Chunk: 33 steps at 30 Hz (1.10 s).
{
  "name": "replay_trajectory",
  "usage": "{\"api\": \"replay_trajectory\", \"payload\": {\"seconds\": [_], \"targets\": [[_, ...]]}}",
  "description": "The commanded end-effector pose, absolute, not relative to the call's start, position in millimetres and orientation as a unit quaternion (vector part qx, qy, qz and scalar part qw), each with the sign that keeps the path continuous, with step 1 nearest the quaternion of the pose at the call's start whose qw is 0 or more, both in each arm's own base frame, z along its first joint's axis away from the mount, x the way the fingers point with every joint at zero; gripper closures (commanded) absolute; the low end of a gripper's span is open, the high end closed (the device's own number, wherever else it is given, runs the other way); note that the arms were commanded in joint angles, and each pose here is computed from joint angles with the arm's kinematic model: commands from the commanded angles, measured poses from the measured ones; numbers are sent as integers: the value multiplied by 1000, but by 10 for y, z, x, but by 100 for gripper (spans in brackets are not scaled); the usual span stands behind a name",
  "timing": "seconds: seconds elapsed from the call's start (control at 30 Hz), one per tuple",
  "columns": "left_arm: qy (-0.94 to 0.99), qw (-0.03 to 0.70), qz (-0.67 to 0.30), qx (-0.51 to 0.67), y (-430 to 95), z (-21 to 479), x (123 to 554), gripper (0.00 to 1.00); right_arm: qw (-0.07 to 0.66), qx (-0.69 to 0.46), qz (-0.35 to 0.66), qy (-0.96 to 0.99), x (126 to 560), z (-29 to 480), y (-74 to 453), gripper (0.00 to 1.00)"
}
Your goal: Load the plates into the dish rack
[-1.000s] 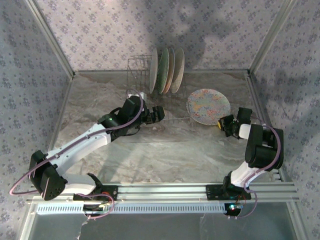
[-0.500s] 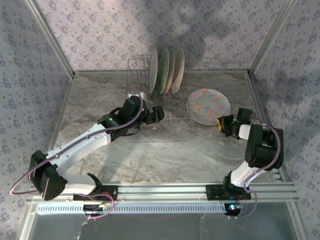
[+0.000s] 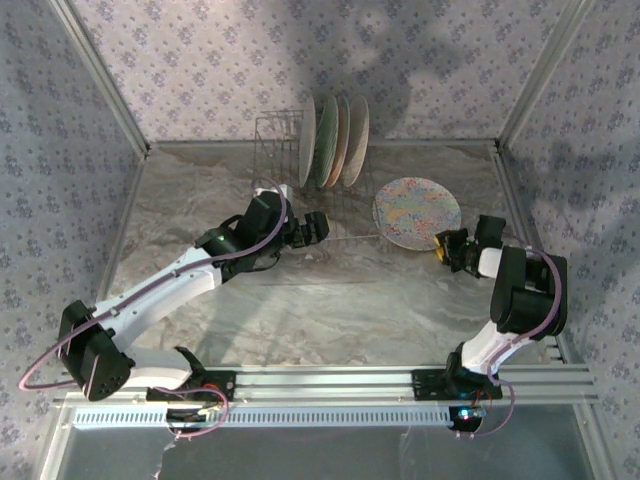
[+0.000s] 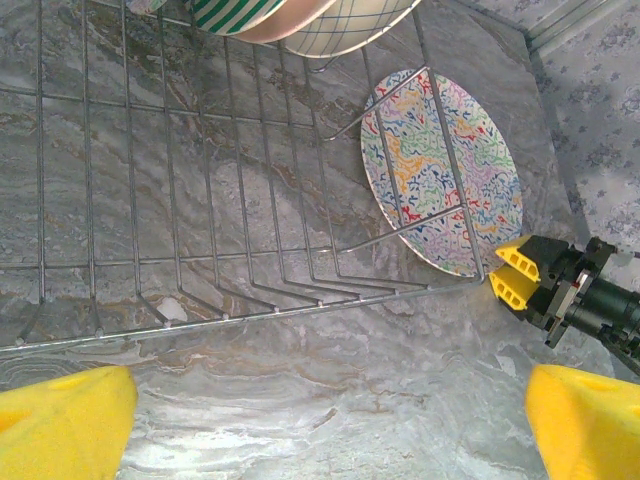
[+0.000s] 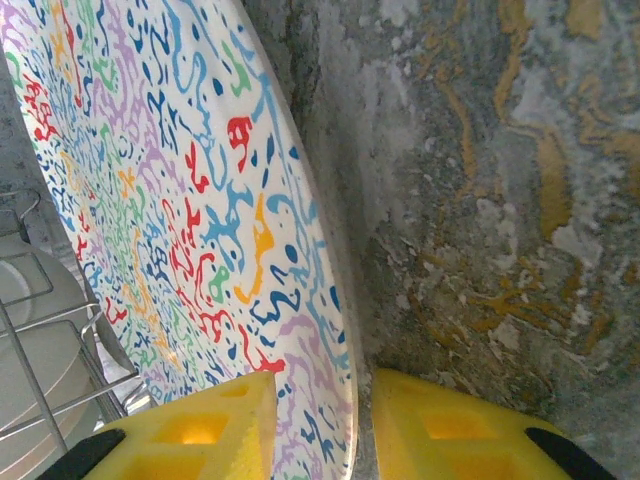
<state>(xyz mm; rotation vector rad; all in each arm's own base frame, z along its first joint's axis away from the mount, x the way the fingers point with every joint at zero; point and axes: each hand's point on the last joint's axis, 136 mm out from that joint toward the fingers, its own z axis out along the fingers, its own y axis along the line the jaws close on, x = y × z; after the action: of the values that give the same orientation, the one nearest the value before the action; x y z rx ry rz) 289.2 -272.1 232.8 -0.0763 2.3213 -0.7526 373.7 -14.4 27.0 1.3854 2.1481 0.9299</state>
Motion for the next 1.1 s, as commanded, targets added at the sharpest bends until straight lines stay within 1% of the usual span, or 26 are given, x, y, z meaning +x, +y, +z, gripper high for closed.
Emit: {"api": "replay_trajectory", "payload": {"seconds": [0.0,0.47,0.77,1.07], "targets": [[887,355,-292,-34,-2694,2433,2887,1,216,517,310,768,3811,173,-298,66],[889,355,-288,-31,-2717,2434,2915,1,225,515,319,764,3979,213,-313,63],[890,355,-285,-29,-2723,2438,2921,1,239,507,333,759,4090,242,-300,63],[891,354,-283,-28,-2728,2425,2926,1,241,504,339,757,4146,167,-280,65]]}}
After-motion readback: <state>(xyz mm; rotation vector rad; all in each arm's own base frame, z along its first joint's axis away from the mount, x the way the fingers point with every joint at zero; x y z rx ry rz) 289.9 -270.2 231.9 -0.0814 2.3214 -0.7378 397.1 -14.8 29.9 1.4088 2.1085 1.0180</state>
